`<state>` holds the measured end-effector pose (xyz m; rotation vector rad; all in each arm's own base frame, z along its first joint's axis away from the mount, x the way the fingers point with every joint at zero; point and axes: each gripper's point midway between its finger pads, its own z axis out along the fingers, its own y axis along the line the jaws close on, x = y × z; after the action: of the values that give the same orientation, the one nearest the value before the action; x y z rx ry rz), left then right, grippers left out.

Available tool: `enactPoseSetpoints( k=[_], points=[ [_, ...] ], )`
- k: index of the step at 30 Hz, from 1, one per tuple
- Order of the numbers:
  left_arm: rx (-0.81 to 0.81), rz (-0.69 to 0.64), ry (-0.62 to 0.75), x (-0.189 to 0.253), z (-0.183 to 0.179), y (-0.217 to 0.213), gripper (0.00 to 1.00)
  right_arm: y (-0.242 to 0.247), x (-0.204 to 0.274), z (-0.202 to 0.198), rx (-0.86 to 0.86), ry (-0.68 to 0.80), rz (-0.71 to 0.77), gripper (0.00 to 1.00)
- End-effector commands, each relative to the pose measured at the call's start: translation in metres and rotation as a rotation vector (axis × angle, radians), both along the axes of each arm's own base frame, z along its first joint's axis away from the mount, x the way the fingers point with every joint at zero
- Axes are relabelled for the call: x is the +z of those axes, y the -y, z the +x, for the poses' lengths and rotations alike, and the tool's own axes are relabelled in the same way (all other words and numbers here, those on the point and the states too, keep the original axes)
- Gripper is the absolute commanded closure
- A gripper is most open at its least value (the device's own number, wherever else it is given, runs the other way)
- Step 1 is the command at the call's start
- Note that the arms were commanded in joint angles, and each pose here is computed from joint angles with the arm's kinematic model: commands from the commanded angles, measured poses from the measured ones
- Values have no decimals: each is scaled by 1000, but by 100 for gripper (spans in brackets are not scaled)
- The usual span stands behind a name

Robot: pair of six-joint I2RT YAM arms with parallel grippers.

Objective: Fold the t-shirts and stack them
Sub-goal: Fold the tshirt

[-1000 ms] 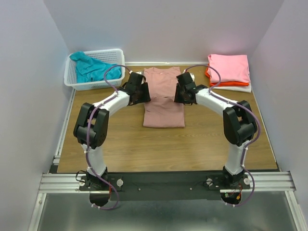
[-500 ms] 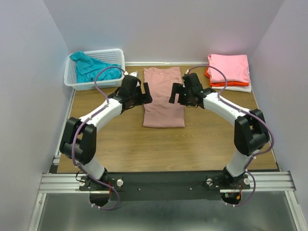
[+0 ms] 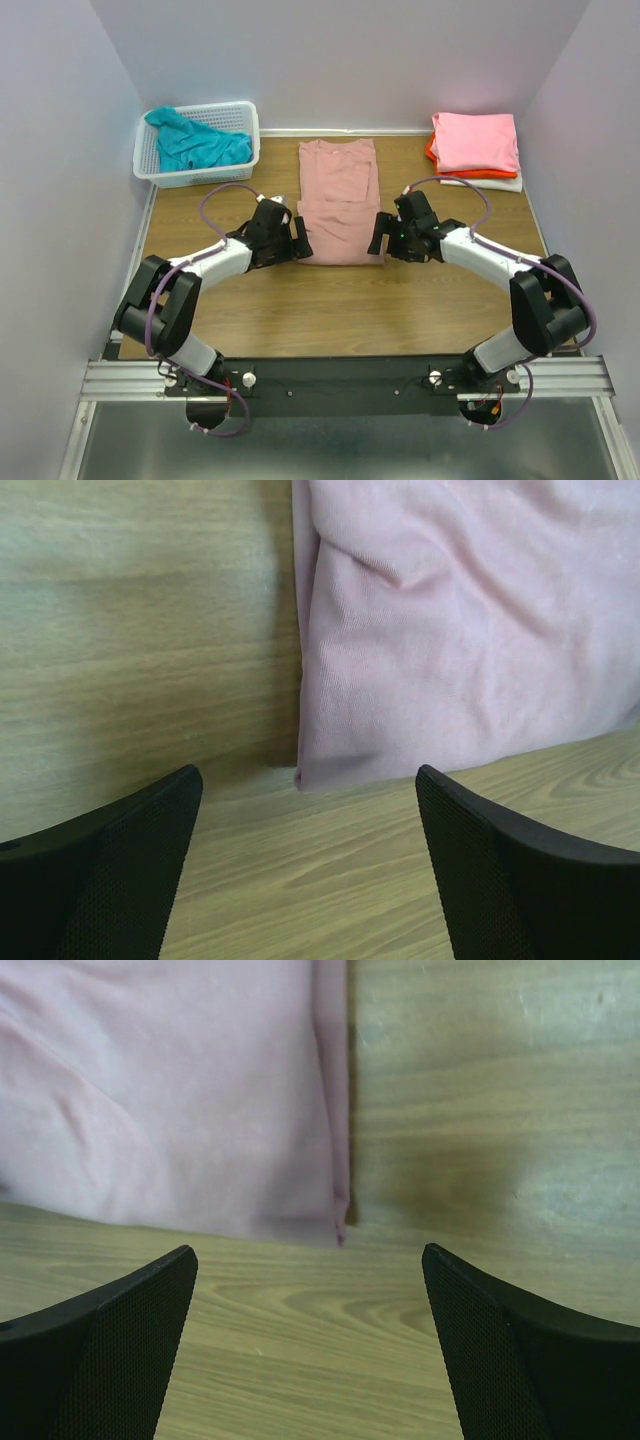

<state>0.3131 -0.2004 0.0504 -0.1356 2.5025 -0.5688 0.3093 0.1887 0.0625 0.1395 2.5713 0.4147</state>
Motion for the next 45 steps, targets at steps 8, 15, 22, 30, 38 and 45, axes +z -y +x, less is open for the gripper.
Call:
enactPoseSetpoints(
  k=[8,15,22,30,38,45],
  points=[
    [-23,-34,-26,-14,-6,13,37,5,-9,-9,-35,-4,22,1],
    [-38,-2,-65,-32,-6,16,57,7,-10,-12,-44,-6,23,1],
    [-54,11,-83,-41,-9,17,100,5,-15,-12,-43,-16,27,6],
    [-48,9,-76,-41,-11,18,100,-4,-29,-6,-38,-50,42,46],
    [-41,16,-77,-42,-11,17,100,-2,-45,-4,-49,-65,19,69],
    [-34,44,-62,-38,-9,13,100,12,-60,-11,-51,-65,-41,100]
  ],
)
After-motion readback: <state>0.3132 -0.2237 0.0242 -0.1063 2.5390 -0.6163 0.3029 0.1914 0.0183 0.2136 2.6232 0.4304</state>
